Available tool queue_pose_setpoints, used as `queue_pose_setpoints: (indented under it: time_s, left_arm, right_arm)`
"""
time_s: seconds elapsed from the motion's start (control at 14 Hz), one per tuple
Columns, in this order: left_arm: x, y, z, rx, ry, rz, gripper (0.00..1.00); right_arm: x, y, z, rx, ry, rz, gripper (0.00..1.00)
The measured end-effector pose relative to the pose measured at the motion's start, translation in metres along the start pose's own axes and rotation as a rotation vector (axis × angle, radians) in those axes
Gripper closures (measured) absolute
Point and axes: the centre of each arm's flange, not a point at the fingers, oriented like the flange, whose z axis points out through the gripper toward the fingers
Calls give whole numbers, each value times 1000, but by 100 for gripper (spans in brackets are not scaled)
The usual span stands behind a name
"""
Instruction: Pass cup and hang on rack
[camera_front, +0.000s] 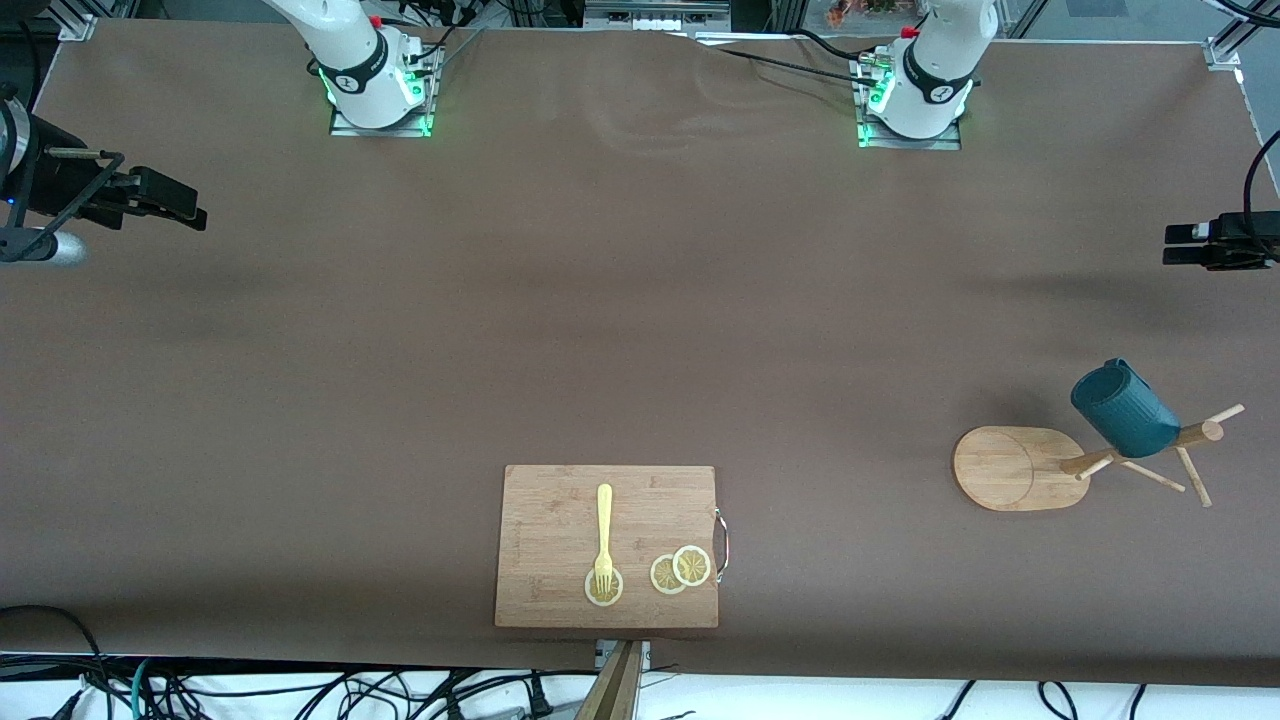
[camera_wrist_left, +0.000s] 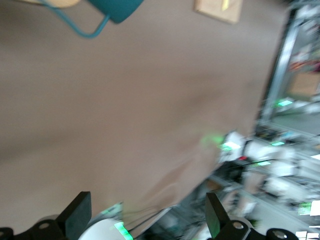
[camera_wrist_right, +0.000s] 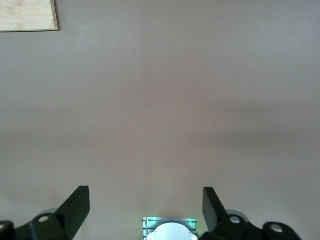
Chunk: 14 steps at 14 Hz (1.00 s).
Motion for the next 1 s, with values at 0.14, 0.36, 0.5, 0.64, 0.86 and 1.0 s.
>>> queue_pose_setpoints:
  time_s: [0.14,0.36,0.5,0.64,0.86,1.0]
  left_arm:
    - [25,45,1,131,-9,7,0]
    - [52,122,16,330,-9,13,0]
    - [66,171,33,434,3,0,0]
    - [80,204,48,539,39,10,0]
    - [96,232,49,701,123,67,0]
    - [95,263,48,762,155,110,0]
  right_arm:
    - [0,0,0,0,0,0,0]
    - [0,-1,0,0,0,-2,0]
    - [0,-2,0,0,0,-3,0]
    - [0,-2,0,0,0,-3,0]
    - [0,-2,0,0,1,-4,0]
    - [0,-2,0,0,1,-4,0]
